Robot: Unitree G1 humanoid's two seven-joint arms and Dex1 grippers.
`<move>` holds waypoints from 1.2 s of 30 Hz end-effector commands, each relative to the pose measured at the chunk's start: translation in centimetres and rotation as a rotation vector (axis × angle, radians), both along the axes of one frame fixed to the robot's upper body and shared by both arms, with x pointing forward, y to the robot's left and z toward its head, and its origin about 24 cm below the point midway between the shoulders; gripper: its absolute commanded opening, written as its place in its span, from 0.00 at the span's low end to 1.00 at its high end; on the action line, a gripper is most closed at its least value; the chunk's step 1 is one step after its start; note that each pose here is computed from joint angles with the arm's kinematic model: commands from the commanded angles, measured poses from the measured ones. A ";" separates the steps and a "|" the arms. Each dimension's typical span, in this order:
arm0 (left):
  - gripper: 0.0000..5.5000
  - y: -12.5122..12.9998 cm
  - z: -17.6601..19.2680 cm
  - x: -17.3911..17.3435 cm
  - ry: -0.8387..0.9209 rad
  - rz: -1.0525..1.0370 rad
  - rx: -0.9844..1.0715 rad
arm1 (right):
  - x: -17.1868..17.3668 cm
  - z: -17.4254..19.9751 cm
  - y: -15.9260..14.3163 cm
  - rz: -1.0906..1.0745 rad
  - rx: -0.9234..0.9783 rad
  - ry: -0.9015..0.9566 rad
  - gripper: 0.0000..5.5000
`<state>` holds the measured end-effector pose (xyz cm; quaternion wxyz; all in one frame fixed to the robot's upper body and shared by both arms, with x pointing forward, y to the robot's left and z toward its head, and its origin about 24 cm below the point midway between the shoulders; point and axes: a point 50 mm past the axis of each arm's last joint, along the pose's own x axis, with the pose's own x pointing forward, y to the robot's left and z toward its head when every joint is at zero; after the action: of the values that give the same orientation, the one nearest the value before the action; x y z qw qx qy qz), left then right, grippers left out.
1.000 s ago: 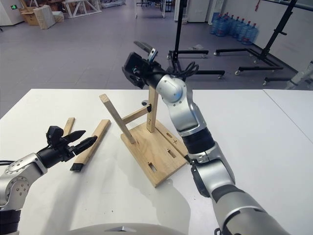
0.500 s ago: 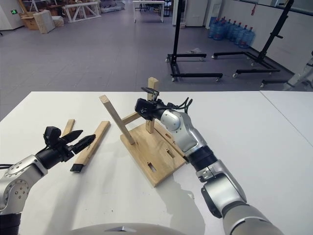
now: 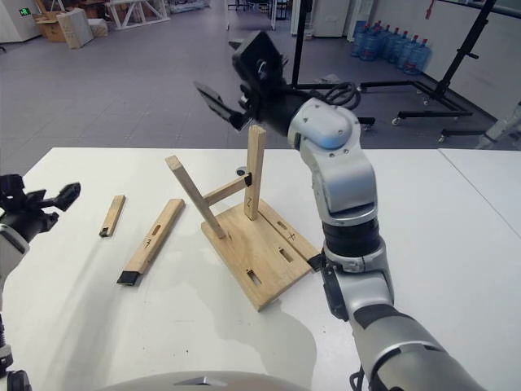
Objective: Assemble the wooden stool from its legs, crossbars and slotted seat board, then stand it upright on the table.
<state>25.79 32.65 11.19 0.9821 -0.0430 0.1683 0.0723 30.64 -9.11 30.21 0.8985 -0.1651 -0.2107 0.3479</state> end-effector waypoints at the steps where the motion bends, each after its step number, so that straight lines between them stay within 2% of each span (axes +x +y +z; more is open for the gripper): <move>1: 0.75 -0.1 -3.7 2.1 0.106 -0.051 0.017 | 1.1 0.8 -2.3 -0.106 0.067 0.054 0.77; 7: 0.75 -0.3 -6.9 3.7 0.153 -0.117 0.058 | 1.5 0.1 -2.7 -0.139 0.082 0.088 0.77; 12: 0.75 -0.4 -9.1 3.4 0.210 -0.113 0.067 | 1.6 -0.6 -2.4 -0.134 0.071 0.113 0.77; 32: 0.24 -1.0 -10.8 3.2 0.280 -0.075 0.062 | 2.1 -1.2 -2.3 -0.138 0.078 0.154 0.77; 36: 0.23 -1.1 -9.8 3.7 0.236 -0.097 0.074 | 2.2 -1.3 -2.5 -0.143 0.086 0.160 0.77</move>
<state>30.08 32.01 2.49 0.9655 0.0130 0.2567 0.0424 32.69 -11.37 29.06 0.9391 -0.1168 -0.1479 0.2872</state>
